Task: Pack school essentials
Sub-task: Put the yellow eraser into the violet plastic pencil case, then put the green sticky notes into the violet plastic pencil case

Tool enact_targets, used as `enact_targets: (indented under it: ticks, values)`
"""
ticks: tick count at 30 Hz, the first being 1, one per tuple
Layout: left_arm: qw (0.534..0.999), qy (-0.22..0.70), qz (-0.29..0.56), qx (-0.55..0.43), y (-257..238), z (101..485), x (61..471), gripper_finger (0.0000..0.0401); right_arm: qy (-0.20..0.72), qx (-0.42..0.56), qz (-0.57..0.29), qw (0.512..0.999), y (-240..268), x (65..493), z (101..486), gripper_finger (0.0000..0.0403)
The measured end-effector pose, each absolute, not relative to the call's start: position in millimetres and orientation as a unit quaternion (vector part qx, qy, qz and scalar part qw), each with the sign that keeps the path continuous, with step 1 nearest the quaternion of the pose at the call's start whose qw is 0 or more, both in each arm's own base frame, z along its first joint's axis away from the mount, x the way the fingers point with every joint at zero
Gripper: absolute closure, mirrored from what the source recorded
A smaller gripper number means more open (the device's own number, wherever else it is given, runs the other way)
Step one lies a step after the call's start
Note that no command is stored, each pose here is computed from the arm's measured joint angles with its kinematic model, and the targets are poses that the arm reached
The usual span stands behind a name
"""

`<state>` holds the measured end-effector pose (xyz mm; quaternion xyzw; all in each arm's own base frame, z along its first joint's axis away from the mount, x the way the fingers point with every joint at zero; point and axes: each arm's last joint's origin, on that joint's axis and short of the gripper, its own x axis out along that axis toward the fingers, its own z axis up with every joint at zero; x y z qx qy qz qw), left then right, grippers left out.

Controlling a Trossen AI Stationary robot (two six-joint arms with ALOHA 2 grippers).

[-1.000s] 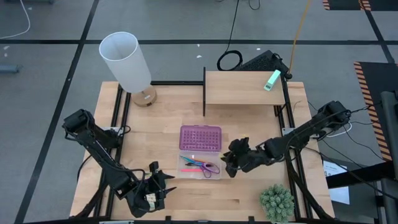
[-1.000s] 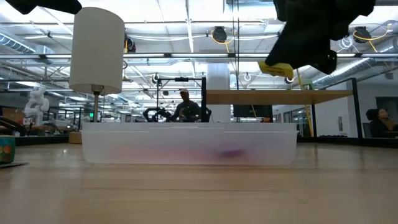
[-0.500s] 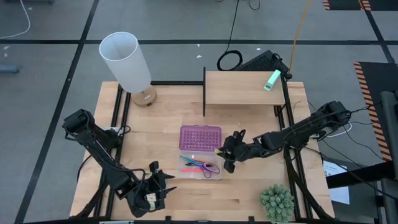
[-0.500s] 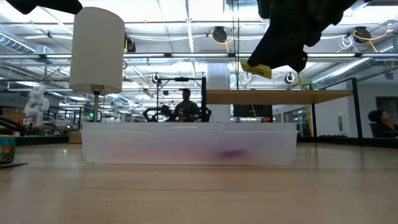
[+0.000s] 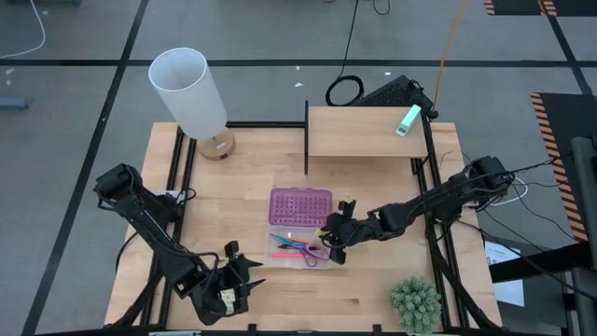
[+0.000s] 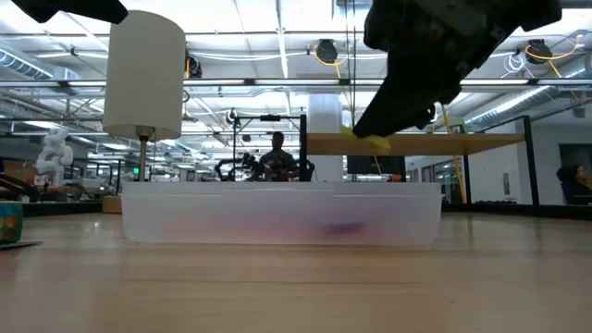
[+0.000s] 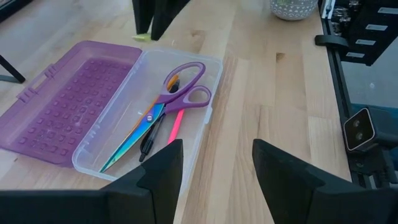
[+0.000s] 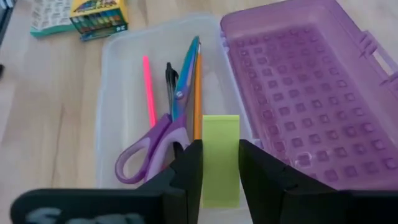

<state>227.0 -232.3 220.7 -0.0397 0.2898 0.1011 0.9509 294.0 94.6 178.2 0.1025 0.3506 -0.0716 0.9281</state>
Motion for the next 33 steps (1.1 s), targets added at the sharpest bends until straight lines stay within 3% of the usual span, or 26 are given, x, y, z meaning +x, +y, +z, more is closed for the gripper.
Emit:
enact_targets:
  ticks: [12,23,33]
  values:
    - [0.952,0.288,0.099,-0.040,-233,221,227,0.0203,0.364,0.048,-0.040,0.929,98,307,152,0.0312]
    - [0.952,0.288,0.099,-0.040,-233,221,227,0.0203,0.365,0.039,-0.041,0.929,96,308,151,0.0310]
    - [0.952,0.286,0.098,-0.043,-233,221,228,0.0203,0.370,0.031,-0.057,0.927,93,303,145,0.0248]
